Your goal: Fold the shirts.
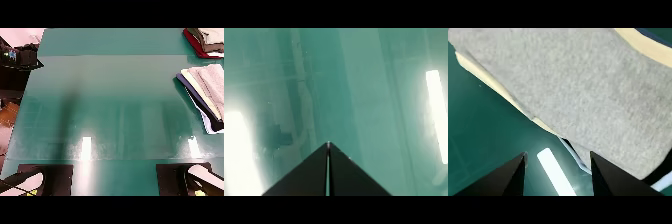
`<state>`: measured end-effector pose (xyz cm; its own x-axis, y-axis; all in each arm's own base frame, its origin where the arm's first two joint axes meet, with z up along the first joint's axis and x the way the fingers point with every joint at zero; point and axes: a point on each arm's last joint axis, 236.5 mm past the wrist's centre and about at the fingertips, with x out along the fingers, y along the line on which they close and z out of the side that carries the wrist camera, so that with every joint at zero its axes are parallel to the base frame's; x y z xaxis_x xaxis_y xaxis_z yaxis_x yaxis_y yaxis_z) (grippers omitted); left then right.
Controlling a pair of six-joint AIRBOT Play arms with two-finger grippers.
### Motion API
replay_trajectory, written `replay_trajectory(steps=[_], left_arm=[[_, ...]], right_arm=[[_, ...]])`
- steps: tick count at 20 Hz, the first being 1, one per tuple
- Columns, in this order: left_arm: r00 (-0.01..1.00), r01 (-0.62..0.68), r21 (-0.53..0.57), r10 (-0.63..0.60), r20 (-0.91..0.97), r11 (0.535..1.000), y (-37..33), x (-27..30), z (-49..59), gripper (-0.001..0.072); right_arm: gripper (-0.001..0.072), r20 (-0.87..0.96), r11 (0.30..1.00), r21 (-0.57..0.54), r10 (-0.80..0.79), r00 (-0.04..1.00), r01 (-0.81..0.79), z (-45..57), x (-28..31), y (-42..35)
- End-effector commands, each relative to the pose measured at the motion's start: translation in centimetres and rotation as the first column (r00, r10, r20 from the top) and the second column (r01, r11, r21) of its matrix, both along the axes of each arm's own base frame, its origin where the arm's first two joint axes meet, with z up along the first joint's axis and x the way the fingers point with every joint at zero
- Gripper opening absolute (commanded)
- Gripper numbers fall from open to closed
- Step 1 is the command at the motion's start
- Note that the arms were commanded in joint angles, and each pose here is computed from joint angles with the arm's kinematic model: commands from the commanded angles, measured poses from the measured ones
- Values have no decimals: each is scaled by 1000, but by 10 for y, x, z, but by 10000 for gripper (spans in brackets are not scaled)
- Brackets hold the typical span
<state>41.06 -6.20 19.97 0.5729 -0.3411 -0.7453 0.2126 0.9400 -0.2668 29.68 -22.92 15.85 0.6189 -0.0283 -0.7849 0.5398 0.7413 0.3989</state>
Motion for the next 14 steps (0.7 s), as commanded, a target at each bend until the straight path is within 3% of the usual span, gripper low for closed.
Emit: replay_trajectory(steps=[1,2,4,5,14], left_arm=[[1000,-5,-2,5,13,1000,0,3,2,23],[1000,-5,-2,5,13,1000,0,2,2,23],[1000,-5,-1,5,13,1000,0,2,2,23],[1000,-5,-2,5,13,1000,0,2,2,24],[1000,-5,-2,5,13,1000,0,2,2,24]], right_arm=[[442,112,997,-13,76,991,-75,35,26,28],[400,135,993,-18,115,984,-113,43,36,41],[77,159,979,-36,205,966,-201,56,53,71],[15,165,968,-46,252,954,-248,60,60,87],[14,174,867,-79,497,850,-491,67,90,187]])
